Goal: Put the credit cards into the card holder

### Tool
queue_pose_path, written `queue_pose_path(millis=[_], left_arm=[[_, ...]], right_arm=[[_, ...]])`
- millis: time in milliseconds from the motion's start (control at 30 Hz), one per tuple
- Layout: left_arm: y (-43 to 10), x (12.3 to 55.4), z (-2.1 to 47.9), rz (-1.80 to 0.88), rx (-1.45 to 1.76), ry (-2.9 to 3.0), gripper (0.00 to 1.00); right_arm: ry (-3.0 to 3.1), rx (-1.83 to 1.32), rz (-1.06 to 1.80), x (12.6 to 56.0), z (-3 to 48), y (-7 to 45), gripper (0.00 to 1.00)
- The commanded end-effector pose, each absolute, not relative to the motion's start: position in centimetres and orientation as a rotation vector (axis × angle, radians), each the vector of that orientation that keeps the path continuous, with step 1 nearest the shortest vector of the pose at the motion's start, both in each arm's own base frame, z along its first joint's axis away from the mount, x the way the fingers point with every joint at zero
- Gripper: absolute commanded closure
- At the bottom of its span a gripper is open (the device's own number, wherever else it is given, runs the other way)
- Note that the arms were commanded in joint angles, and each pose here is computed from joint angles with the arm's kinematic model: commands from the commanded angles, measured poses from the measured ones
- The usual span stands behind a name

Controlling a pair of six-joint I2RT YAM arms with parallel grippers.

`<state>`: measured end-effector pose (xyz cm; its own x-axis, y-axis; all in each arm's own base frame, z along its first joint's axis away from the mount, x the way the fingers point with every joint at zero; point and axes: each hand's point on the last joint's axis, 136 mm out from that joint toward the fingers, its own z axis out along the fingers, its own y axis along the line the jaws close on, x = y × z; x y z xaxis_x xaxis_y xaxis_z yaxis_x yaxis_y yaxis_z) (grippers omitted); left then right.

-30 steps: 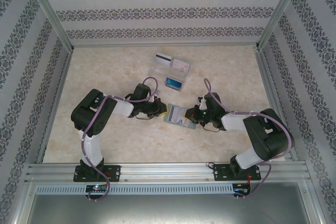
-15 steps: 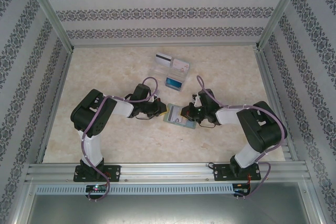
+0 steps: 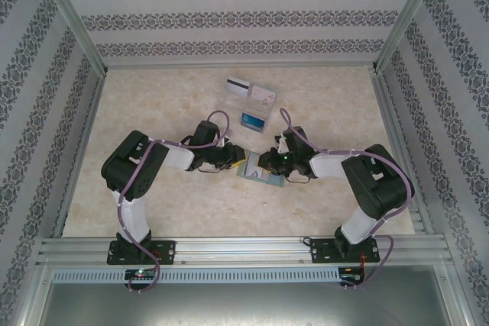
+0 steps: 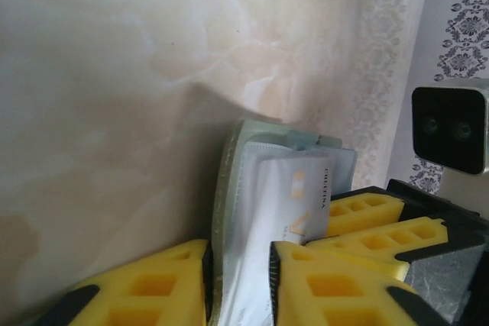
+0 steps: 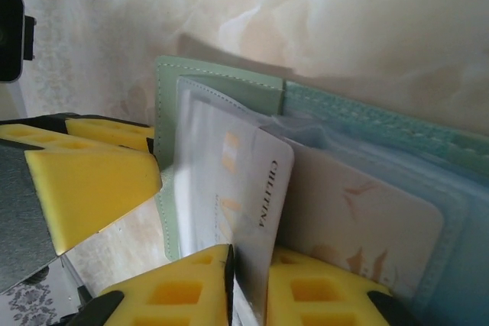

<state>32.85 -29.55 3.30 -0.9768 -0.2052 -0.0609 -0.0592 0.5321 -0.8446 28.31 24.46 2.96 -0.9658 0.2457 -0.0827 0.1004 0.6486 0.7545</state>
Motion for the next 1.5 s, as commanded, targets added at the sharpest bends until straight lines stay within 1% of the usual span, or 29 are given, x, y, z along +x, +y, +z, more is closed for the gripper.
queue_pose_path(millis=[0,67,133,167,200,300,400,500,600,1000,1100,1233,1333,1467], left_arm=[[-30.3,31.8,2.2,-1.412,-0.201,2.651,0.68],[-30.4,31.8,2.2,-1.418,-0.200,2.653,0.68],[-30.5,31.7,2.2,-1.426,-0.196,2.653,0.71],[-30.6,31.6,2.2,-1.428,-0.195,2.655,0.75],[-30.7,31.7,2.3,-1.434,-0.191,2.650,0.81],[-30.8,31.7,2.2,-1.444,-0.192,2.646,0.93],[-30.7,31.7,1.8,-1.443,-0.201,2.650,1.00],[-30.3,31.9,1.8,-1.430,-0.220,2.648,1.00],[-29.8,32.1,2.0,-1.407,-0.225,2.650,1.00],[-29.3,32.3,2.2,-1.382,-0.222,2.657,1.00],[-29.4,32.5,2.6,-1.385,-0.215,2.649,1.00],[-29.6,32.6,3.0,-1.380,-0.201,2.651,1.00],[-29.8,32.6,2.9,-1.369,-0.193,2.660,1.00],[-29.6,32.2,2.5,-1.347,-0.204,2.673,1.00]], right_arm=[[2.768,0.232,1.150,26.9,1.2,24.7,0.78],[2.769,0.227,1.157,26.9,1.2,24.9,0.76],[2.770,0.222,1.157,27.0,1.2,25.0,0.73],[2.772,0.217,1.153,27.0,1.1,25.0,0.72],[2.777,0.213,1.143,27.0,1.1,24.9,0.71],[2.791,0.193,1.105,26.8,1.2,24.5,0.62],[2.811,0.163,1.028,26.5,1.5,23.7,0.53],[2.841,0.124,0.888,26.3,1.7,22.2,0.48],[2.866,0.092,0.786,26.0,1.8,20.9,0.46],[2.885,0.098,0.695,25.8,2.1,18.1,0.45],[2.868,0.088,0.717,26.1,2.8,18.3,0.45],[2.818,0.082,0.810,26.7,5.2,19.2,0.45],[2.778,0.122,0.860,27.0,6.7,18.7,0.44],[2.767,0.207,0.898,26.6,6.3,17.0,0.43]])
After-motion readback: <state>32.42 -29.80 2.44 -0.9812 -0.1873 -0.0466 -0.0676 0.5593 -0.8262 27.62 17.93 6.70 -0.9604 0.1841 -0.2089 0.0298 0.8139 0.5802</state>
